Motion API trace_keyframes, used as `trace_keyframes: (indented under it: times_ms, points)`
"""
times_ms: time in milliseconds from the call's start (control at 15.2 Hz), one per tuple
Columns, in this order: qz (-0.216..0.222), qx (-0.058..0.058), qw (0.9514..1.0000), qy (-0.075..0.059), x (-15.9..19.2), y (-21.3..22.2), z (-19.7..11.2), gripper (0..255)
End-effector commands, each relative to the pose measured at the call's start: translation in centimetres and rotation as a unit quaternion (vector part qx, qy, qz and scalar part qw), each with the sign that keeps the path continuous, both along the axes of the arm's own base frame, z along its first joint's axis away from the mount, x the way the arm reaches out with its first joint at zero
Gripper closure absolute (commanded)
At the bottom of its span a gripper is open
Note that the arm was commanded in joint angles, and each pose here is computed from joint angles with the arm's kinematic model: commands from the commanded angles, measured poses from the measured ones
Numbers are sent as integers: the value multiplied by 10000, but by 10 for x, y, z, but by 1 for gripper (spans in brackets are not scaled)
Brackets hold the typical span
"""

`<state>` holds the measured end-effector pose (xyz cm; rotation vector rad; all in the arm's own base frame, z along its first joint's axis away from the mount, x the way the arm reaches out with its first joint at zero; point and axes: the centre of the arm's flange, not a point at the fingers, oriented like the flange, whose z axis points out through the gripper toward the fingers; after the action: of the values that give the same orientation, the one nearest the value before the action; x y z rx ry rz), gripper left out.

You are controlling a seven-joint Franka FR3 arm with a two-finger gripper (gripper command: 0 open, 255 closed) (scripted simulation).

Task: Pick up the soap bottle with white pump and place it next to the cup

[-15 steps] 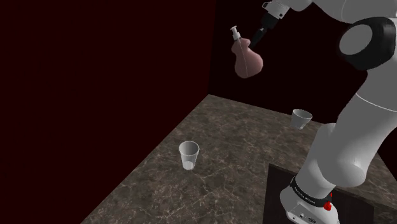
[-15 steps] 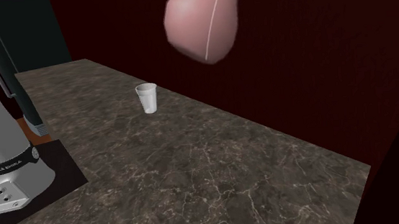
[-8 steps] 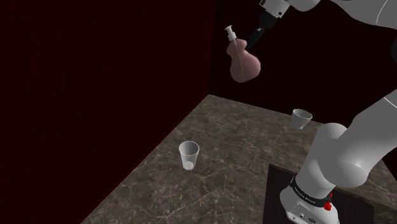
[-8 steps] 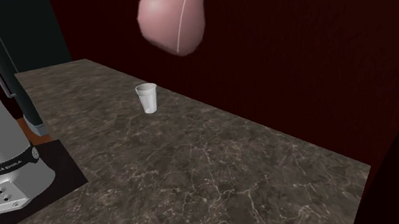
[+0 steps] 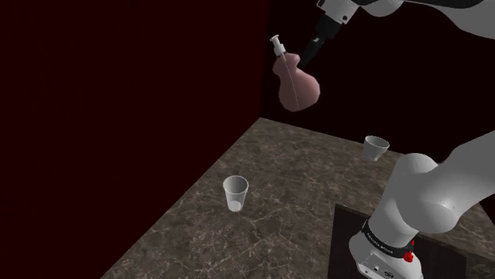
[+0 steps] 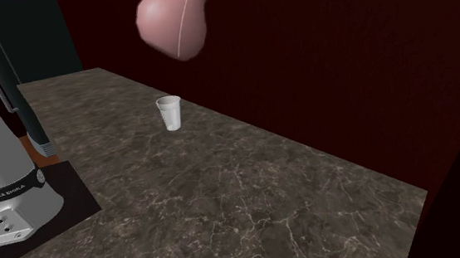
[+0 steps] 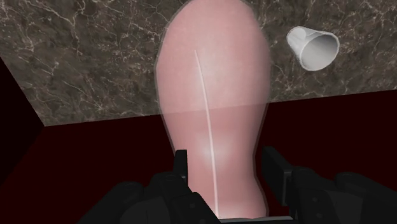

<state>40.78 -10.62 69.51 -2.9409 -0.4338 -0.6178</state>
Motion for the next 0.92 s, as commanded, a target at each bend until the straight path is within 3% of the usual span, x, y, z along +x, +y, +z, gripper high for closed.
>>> trace_keyframes:
  times_ms: [0,858]
  points:
    - [-10,-1,10000,-8,-8,27,3,255]
    - [-10,-1,10000,-8,-60,191,3,255]
